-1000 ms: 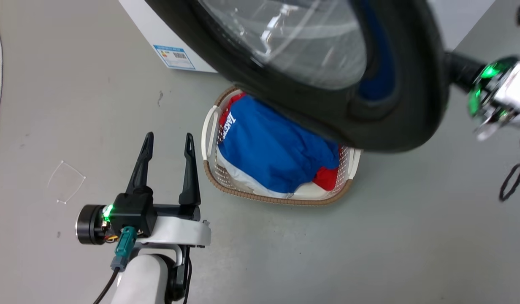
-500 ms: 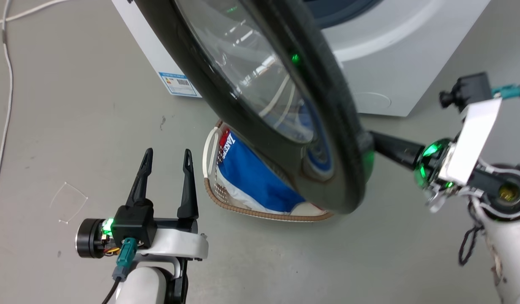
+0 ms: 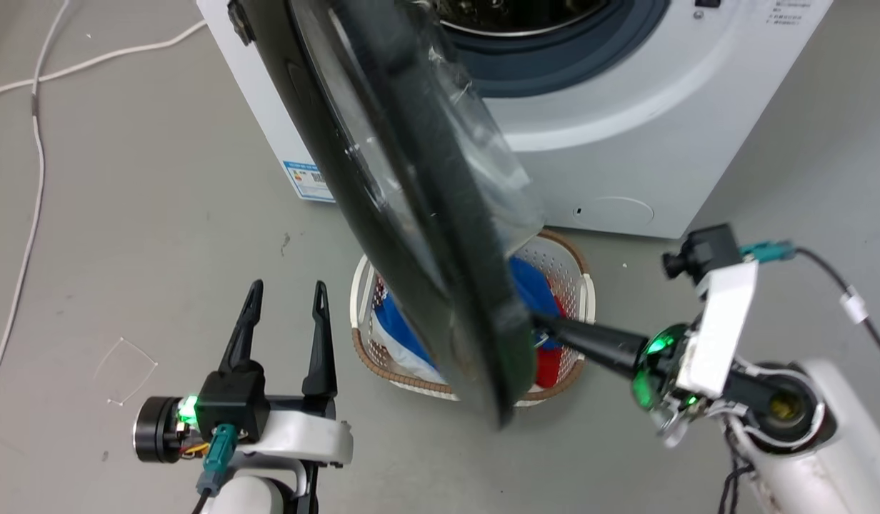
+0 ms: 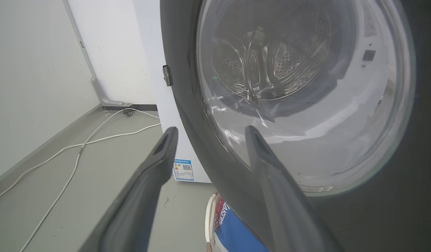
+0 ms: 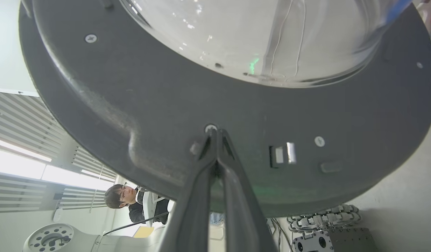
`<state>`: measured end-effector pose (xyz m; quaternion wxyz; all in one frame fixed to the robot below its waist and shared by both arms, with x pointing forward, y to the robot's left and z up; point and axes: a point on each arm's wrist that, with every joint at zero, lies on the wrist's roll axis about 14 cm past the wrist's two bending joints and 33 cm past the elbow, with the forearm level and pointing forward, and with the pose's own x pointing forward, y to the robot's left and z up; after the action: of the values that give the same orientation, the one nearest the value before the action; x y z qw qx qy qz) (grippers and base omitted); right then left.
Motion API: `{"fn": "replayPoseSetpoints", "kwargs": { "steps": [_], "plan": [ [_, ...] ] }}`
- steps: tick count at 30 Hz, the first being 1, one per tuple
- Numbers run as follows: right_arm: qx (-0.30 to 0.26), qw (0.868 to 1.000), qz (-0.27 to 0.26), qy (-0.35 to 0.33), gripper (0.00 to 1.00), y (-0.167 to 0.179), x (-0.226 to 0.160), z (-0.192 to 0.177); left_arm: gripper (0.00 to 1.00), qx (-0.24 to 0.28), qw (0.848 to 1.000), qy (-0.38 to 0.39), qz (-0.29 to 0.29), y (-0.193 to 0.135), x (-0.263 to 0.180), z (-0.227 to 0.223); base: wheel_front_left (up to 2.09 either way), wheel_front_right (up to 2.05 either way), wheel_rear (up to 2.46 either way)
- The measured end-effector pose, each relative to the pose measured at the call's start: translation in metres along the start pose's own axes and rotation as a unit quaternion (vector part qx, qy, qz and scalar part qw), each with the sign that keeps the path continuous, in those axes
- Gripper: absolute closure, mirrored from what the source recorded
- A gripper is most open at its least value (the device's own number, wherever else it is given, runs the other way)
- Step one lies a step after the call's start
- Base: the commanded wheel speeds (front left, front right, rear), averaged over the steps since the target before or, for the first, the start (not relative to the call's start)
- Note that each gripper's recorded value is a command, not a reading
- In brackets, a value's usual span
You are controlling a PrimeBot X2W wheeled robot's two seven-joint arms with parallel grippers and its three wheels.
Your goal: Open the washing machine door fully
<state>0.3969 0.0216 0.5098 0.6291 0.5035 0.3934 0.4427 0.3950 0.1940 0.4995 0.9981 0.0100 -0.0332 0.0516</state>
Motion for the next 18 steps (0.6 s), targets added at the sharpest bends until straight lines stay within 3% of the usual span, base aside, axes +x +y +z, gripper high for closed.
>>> {"fn": "replayPoseSetpoints", "kwargs": {
  "steps": [13,18],
  "plan": [
    [0.031,0.999,0.018,0.025,1.00,0.009,0.009,-0.042,0.00,0.002,1.000,-0.009,0.011,0.009,-0.016,0.010,0.00,0.00,0.00],
    [0.040,0.999,0.014,-0.007,1.00,0.009,0.002,-0.041,0.00,0.002,1.000,-0.007,0.013,0.010,-0.025,0.009,0.00,0.00,0.00]
  ]
}}
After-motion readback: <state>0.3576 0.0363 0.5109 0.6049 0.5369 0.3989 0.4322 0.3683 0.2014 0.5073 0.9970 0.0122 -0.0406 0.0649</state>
